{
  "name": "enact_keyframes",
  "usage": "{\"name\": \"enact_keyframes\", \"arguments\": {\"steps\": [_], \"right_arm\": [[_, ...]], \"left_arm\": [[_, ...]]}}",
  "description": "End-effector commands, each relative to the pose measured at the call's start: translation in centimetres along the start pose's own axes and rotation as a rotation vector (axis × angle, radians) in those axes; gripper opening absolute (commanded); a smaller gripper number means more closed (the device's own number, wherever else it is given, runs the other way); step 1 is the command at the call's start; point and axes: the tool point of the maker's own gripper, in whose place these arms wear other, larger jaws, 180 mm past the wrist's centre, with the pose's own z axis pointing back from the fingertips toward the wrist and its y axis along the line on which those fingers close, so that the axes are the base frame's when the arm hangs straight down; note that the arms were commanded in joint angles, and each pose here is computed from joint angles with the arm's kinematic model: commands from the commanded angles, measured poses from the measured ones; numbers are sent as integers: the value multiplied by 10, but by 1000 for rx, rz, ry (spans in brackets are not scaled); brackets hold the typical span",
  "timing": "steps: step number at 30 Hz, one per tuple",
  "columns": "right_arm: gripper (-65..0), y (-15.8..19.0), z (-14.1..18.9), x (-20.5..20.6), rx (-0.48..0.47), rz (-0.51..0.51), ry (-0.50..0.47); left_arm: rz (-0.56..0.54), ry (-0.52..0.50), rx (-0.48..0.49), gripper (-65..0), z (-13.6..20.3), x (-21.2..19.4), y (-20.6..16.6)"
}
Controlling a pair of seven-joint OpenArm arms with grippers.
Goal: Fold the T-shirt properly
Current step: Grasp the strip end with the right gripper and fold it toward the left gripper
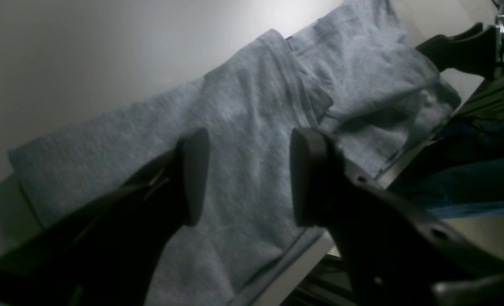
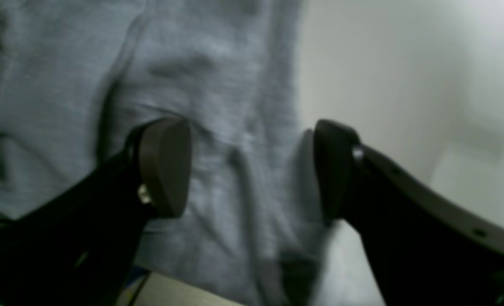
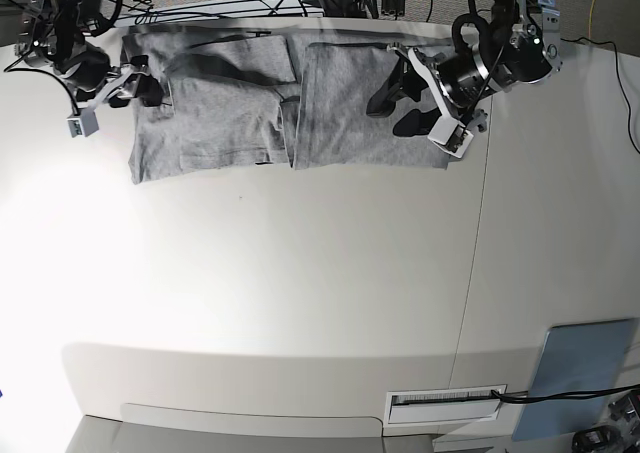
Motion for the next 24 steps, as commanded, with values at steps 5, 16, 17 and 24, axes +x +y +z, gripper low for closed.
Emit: {"name": "enact_keyframes", "arguments": {"steps": [5, 16, 17, 24], "right_arm": [[-213, 1, 0, 4, 6, -5, -24], [-213, 19, -12, 2, 50, -60, -53], [-214, 22, -13, 1, 55, -67, -54], [-215, 23, -15, 1, 59, -72, -58]], "left_arm": [[-12, -43, -12, -335, 2, 11, -3], [-12, -39, -12, -335, 2, 10, -4], [-12, -39, -12, -335, 2, 10, -4], [-12, -39, -12, -335, 2, 11, -4]]}}
